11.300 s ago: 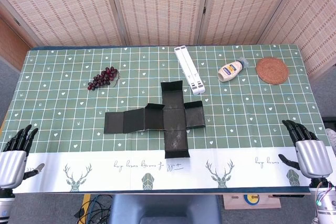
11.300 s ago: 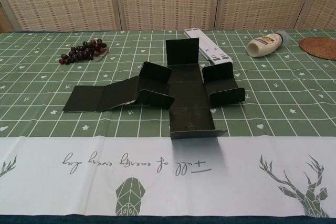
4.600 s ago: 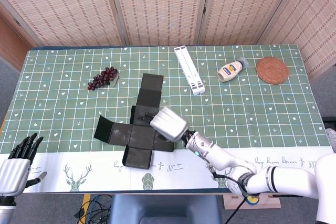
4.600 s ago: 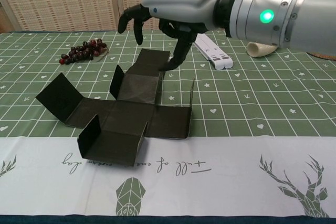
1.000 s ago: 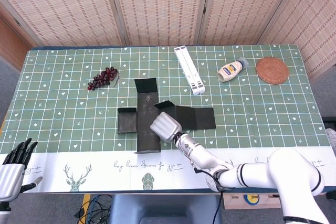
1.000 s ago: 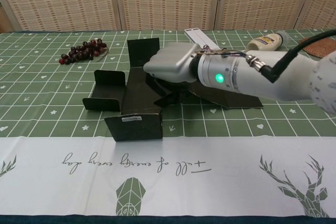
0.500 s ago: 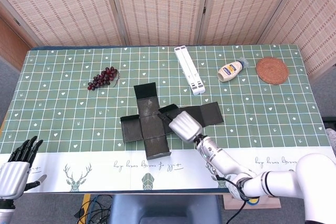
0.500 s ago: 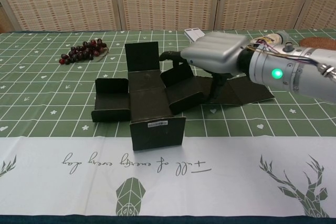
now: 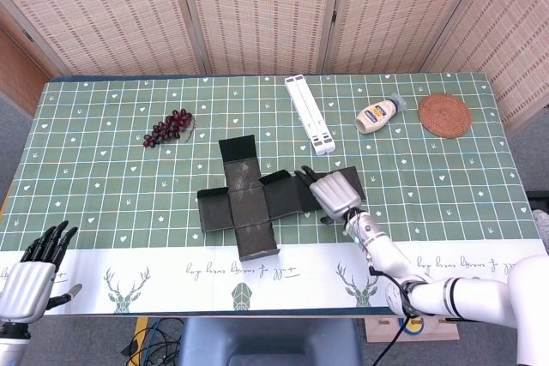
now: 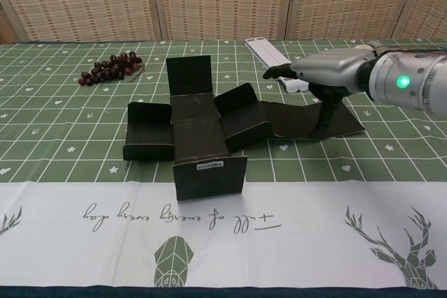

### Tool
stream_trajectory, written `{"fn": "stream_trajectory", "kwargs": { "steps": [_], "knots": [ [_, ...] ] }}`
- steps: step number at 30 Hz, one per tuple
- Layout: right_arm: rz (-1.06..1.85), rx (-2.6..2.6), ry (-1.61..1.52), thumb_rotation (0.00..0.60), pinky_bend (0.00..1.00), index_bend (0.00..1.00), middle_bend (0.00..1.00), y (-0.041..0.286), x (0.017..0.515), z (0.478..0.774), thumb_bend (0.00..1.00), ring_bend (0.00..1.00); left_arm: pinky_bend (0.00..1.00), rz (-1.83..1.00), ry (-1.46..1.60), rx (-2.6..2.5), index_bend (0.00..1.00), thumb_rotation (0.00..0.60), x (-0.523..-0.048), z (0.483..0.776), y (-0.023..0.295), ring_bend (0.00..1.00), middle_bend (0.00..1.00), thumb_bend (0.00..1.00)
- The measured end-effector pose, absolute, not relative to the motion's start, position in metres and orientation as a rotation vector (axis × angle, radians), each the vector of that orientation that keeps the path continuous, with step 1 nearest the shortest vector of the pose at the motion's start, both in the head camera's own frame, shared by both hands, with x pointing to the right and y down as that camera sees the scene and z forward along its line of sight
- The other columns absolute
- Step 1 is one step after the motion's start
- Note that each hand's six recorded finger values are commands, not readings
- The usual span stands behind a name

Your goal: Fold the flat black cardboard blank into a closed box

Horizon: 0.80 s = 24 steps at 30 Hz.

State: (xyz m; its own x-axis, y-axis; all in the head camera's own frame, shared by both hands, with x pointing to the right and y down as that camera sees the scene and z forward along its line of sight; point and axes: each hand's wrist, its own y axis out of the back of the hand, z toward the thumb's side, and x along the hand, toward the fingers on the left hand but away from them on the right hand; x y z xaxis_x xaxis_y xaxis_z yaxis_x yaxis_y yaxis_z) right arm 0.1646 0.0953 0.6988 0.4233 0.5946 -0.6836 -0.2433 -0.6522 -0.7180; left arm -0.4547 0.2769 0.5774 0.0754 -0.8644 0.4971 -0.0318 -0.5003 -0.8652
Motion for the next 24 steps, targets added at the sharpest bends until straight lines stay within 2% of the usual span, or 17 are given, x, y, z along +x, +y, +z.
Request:
{"fn": "stream_trajectory", "kwargs": {
  "steps": [12,24],
  "knots": [
    [1.474,-1.913,-0.279,0.6,0.98,0.0,0.03,0.078,0.156,0.722,0.15,0.76,0.15,-1.516,0.896,-1.655,0.0,0.6,-0.455,0.579,0.278,0.04,0.0,0.1],
    [1.541,-1.879,-0.208,0.6,0.98,0.0,0.05,0.075,0.137,0.74,0.16,0.76,0.15,-1.532,0.898,-1.65,0.0,0.6,-0.46,0.579,0.28,0.04,0.0,0.1]
  ]
}}
